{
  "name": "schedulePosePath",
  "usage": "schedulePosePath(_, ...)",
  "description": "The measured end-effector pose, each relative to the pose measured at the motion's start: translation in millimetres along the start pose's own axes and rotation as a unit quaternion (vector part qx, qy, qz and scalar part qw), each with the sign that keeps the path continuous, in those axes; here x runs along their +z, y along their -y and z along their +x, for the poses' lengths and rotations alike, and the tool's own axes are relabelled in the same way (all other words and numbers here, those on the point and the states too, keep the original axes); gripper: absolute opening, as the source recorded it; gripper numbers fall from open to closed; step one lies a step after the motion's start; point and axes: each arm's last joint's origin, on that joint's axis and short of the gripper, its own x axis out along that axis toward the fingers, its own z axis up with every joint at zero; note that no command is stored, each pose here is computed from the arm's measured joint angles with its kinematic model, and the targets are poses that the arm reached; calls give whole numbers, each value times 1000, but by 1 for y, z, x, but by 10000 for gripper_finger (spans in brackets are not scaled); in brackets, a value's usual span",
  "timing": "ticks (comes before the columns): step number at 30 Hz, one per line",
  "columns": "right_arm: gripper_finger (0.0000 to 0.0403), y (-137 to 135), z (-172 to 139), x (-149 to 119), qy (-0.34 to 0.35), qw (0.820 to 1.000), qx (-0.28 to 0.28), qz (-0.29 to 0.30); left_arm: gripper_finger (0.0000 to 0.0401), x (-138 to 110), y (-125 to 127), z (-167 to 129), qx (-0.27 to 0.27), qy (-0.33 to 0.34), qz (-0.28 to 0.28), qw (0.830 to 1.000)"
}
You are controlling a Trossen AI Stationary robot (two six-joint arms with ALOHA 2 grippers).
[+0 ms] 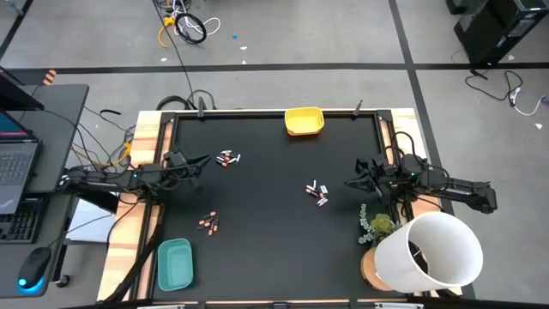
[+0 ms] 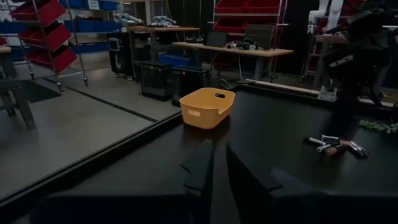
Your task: Sort batteries
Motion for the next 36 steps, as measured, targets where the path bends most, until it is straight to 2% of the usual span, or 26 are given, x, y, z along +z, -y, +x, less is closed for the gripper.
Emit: schedulePosePath(36,4,0,0,0,0,1000,0,0,60,1,0,0,0,5,6,1000)
